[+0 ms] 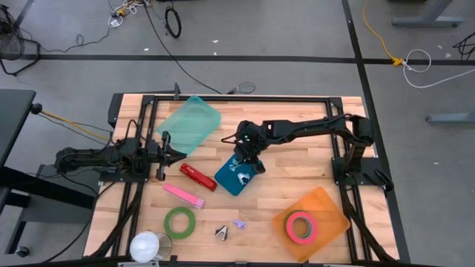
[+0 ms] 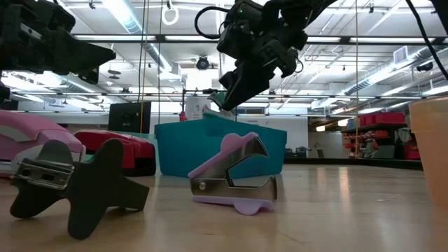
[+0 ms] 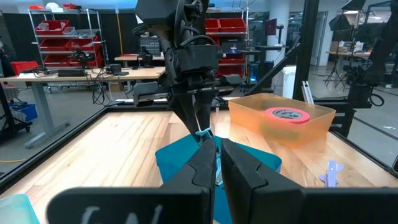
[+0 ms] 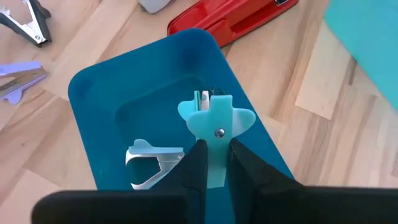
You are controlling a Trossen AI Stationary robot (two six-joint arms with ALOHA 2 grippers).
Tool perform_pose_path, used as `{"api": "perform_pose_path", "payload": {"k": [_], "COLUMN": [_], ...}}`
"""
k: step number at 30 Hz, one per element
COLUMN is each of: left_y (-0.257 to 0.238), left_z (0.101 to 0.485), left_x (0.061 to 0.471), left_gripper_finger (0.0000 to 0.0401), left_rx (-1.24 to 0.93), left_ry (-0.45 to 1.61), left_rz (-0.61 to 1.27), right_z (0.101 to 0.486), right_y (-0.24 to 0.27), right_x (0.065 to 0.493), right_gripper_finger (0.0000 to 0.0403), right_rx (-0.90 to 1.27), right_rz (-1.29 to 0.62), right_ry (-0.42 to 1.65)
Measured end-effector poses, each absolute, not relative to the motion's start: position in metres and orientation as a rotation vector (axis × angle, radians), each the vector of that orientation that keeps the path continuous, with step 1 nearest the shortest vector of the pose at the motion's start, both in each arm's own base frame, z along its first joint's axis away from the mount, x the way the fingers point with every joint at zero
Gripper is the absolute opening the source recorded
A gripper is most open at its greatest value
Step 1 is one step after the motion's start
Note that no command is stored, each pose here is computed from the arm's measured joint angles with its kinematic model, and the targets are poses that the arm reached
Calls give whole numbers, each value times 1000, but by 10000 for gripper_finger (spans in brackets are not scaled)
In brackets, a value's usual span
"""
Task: Pick and place Stapler, Stapler remover, tape
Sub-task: Put the light blue staple remover into the blue bin, then put the red stapler into the green bin
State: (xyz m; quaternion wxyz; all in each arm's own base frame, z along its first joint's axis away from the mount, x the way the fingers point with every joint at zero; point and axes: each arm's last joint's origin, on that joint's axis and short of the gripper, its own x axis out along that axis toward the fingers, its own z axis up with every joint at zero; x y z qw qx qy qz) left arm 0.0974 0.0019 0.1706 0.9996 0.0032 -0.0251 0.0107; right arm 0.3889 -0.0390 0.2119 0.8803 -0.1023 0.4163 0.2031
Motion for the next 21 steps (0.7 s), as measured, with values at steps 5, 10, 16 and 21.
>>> {"api": "perform_pose_path", "payload": {"k": [5, 10, 16, 21], "left_y": [2, 2, 2, 2], "left_z": [171, 171, 171, 171], "left_x": [97, 97, 97, 97], "left_gripper_finger": [30, 30, 30, 30], "left_rx": [6, 6, 6, 6], "left_ry": [-50, -50, -51, -50], "left_rz": [22, 22, 21, 22], "right_z": [211, 200, 196, 197], "right_y": [-38, -37, -37, -37], "right_x": [388, 384, 382, 383], "right_gripper_finger": [77, 136, 179, 186], "right_rx": [-188, -100, -20, -13], "right_rz": [417, 377, 341, 335], "right_ry": [885, 917, 948, 937]}}
